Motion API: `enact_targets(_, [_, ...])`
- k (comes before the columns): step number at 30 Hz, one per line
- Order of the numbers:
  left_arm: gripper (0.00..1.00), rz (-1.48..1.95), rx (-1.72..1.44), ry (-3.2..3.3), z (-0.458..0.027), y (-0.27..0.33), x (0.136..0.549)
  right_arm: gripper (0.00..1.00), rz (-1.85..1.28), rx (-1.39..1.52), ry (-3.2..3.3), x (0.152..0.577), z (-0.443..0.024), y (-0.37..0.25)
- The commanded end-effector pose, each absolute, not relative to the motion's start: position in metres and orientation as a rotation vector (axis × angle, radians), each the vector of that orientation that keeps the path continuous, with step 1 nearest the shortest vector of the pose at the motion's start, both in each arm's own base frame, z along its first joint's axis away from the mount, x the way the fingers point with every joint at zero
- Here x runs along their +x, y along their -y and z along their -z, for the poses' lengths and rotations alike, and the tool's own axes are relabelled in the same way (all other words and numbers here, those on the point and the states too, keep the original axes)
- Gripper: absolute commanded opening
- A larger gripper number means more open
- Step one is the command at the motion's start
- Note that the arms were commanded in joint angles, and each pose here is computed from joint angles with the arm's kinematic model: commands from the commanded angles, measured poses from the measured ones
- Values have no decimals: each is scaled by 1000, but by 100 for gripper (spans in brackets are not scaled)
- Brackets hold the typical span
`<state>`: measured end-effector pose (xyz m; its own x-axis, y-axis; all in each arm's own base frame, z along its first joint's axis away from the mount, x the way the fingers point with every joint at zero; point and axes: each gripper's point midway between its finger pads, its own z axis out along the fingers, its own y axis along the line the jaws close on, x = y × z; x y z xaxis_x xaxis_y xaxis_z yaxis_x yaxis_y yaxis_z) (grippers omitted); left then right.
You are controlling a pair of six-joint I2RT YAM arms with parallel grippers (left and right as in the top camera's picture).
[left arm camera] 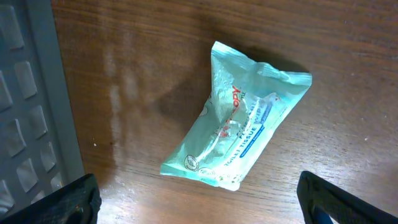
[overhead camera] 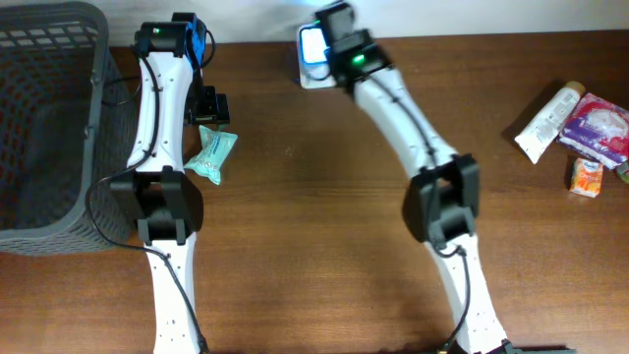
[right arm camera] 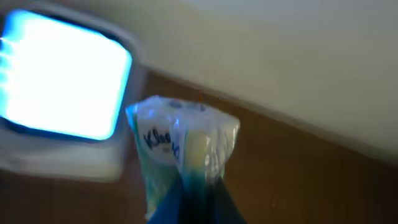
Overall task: Scan the item barcode
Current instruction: 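Carry the small green tissue pack to the right table edge and release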
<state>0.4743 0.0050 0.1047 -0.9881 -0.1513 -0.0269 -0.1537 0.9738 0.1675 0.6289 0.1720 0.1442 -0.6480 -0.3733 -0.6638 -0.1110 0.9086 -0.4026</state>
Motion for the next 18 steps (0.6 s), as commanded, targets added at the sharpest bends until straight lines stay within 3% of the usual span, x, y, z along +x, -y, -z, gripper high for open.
enact_targets(1, [99,-291,-266,-3118,-98,-11,474,4,368,380,-2276,597,-224,-24])
enact_targets(4, [99,-291,-266,-3118,-98,-11,474,4,532,657,-2471,540,-191,83])
enact_targets(9, [99,-291,-266,-3118,-98,-11,474,4,682,947,-2642,464,-159,195])
enact_targets(18, [99,-290,-266,-3118,-98,-11,474,4,615,1218,-2759,407,-76,257])
